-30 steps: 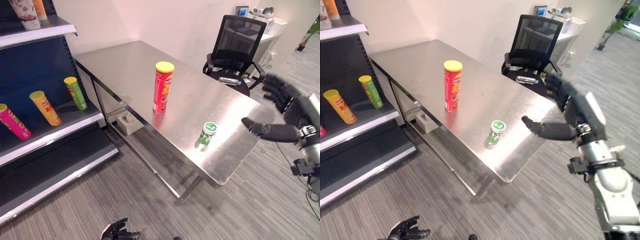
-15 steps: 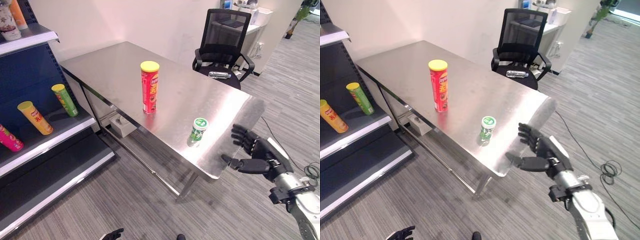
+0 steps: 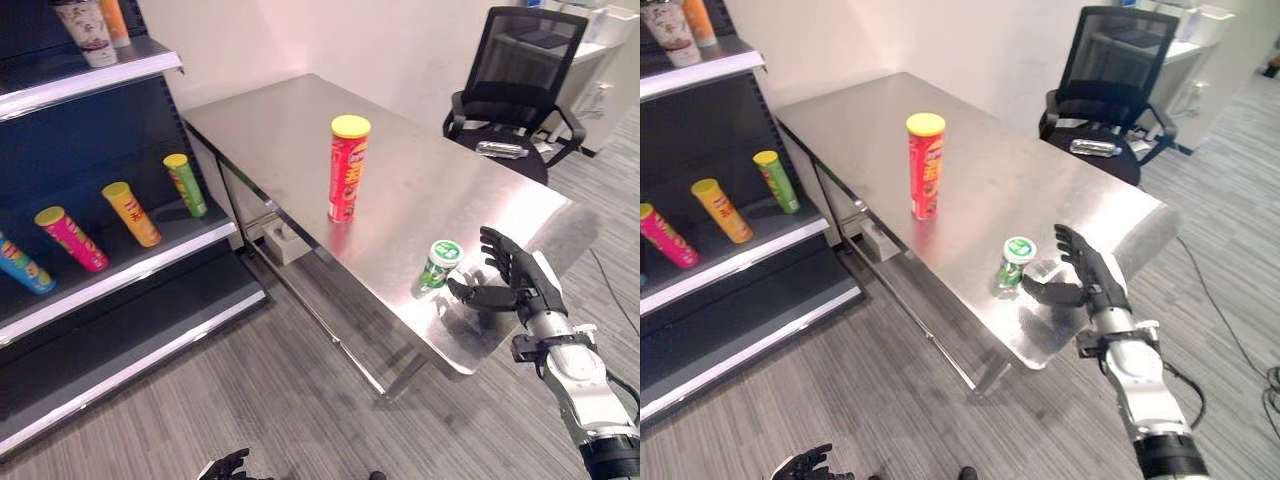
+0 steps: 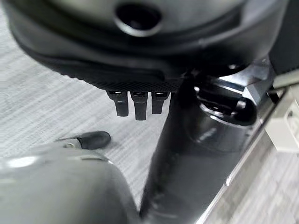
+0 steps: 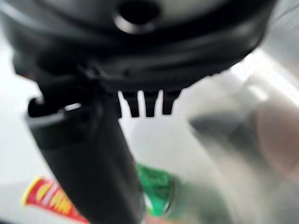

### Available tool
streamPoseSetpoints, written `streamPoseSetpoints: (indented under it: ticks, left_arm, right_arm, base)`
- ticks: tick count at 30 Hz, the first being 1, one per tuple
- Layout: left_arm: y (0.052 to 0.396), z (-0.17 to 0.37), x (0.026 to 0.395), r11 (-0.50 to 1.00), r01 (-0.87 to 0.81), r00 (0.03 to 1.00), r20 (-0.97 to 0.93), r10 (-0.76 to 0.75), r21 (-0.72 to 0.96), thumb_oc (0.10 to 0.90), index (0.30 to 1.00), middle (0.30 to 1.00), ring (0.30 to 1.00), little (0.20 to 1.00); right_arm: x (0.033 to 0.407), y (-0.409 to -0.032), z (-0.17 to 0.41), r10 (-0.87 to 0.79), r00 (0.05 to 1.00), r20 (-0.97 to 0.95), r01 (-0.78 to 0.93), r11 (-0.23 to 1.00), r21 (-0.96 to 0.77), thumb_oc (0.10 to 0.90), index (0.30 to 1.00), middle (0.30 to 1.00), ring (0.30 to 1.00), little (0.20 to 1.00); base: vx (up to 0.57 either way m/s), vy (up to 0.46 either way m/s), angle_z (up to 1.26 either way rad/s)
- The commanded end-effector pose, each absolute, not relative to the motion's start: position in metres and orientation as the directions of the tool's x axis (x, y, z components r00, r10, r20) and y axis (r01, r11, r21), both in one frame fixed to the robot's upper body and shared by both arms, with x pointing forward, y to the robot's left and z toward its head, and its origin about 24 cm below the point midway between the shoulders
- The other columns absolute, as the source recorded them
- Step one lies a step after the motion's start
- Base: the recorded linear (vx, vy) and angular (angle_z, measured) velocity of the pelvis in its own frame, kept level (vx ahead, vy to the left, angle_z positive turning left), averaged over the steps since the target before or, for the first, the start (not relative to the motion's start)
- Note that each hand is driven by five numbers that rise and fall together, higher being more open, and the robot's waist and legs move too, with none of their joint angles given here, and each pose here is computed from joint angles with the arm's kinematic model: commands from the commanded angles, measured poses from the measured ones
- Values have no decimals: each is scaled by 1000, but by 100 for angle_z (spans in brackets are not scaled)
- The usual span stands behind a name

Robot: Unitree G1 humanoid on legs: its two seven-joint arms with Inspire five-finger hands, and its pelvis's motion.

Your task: Put the goods on the table back onto the shelves and tidy them up.

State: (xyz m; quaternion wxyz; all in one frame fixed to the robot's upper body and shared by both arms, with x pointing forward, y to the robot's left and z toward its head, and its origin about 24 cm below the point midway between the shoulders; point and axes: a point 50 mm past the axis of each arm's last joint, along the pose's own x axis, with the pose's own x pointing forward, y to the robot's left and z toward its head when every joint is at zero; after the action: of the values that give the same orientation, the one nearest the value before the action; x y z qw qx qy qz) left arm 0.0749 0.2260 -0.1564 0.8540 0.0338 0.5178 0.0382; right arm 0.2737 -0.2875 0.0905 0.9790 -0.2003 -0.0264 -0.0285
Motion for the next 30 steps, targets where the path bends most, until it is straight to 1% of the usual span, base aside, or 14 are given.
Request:
streamPoseSetpoints:
  ticks: [1, 3, 7, 19, 23, 26, 27, 28, 30]
  left_arm:
    - [239, -148, 100, 991, 2, 529, -841, 114, 136, 800, 900, 900, 900, 900]
    - [238, -149, 96, 991, 2, 518, -848, 111, 131, 800, 900, 900, 900, 900]
    - [238, -151, 92, 992, 1, 504, -857, 110, 128, 800, 900, 900, 900, 900]
    - [239, -151, 92, 990, -12, 498, -858, 125, 138, 800, 900, 900, 900, 900]
    - [238, -150, 92, 991, -12, 508, -853, 119, 131, 800, 900, 900, 900, 900]
    - [237, -150, 93, 991, -10, 508, -853, 119, 133, 800, 900, 900, 900, 900]
    - [237, -150, 93, 991, -8, 507, -854, 119, 133, 800, 900, 900, 900, 900]
    - [237, -150, 93, 991, -7, 507, -854, 118, 133, 800, 900, 900, 900, 900]
    - [237, -150, 94, 991, -7, 510, -852, 117, 132, 800, 900, 900, 900, 900]
  right_arm:
    - [293, -289, 146, 11, 961, 277, 97, 923, -372, 800, 900, 900, 900, 900]
    - [294, -287, 144, 23, 964, 265, 74, 934, -349, 800, 900, 900, 900, 900]
    - [296, -286, 139, 35, 971, 237, 54, 932, -359, 800, 900, 900, 900, 900]
    - [310, -278, 128, 1, 979, 204, 72, 934, -349, 800, 900, 900, 900, 900]
    - [315, -273, 126, 12, 982, 190, 58, 932, -358, 800, 900, 900, 900, 900]
    - [320, -267, 128, 41, 982, 182, 36, 915, -402, 800, 900, 900, 900, 900]
    - [321, -266, 129, 47, 983, 178, 32, 910, -414, 475, 413, 413, 413, 413]
    - [322, -265, 129, 52, 984, 172, 27, 903, -430, 400, 300, 300, 300, 300]
    - [324, -266, 130, 54, 985, 163, 27, 889, -457, 400, 300, 300, 300, 300]
  base:
    - [11, -19, 19]
    - [11, -25, 23]
    - [4, -18, 14]
    - [-5, -3, 4]
    - [-5, 0, 4]
    - [0, 0, 0]
    - [0, 0, 0]
    - [0, 0, 0]
    - [0, 0, 0]
